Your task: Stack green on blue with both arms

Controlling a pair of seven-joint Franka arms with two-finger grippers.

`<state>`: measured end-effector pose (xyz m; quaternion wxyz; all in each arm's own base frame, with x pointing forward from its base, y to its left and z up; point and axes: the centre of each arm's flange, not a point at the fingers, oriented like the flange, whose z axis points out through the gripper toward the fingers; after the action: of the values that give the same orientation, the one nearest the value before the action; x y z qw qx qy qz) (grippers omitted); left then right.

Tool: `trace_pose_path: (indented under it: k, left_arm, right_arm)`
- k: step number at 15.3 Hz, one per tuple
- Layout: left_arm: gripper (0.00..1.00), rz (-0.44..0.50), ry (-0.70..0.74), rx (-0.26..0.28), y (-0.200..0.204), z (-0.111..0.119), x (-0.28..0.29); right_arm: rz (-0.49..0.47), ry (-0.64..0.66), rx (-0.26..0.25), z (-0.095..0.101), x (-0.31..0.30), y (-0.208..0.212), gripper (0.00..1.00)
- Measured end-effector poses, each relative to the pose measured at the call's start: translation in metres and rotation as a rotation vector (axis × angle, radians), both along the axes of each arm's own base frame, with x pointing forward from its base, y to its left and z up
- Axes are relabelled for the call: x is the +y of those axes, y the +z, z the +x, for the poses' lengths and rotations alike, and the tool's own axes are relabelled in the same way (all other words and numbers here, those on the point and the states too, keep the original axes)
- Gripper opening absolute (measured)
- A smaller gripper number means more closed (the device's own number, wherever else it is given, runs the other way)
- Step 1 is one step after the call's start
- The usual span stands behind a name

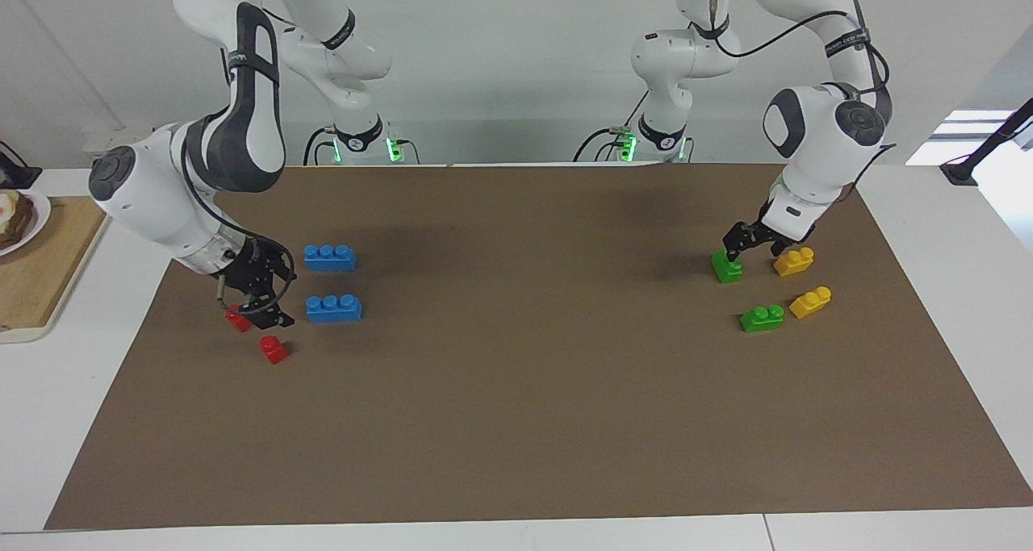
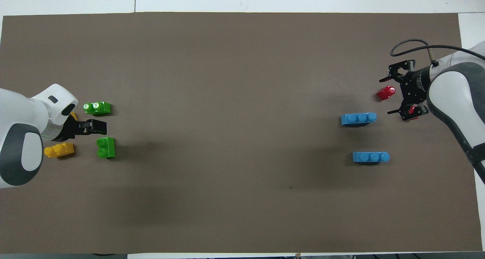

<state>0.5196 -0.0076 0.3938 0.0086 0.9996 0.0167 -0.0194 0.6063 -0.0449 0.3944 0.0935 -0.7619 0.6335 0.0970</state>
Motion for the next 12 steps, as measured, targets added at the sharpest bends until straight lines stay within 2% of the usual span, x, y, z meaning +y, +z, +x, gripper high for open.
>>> trace_pose_path:
  k: [1,2,6,8,12]
  left_arm:
    - [0.93,0.000,-0.002,0.002,-0.005,-0.002,-0.002]
    - [0.90,0.001,-0.003,0.002,-0.012,-0.004,-0.002]
    - [0.90,0.002,-0.002,0.016,-0.045,-0.015,-0.002]
    - [0.93,0.002,-0.002,0.018,-0.050,-0.017,-0.002]
    - [0.90,0.003,-0.001,0.021,-0.061,-0.023,-0.002]
  right_arm:
    - [0.000,0.005,-0.004,-0.001,0.002,-0.006,1.00]
    - [0.004,0.001,-0.009,-0.003,0.003,-0.012,1.00]
    - [0.032,-0.001,-0.002,-0.009,0.006,-0.031,1.00]
    - [0.036,0.031,0.007,-0.014,0.008,-0.042,1.00]
    - [0.041,0.083,0.023,-0.018,0.007,-0.069,1.00]
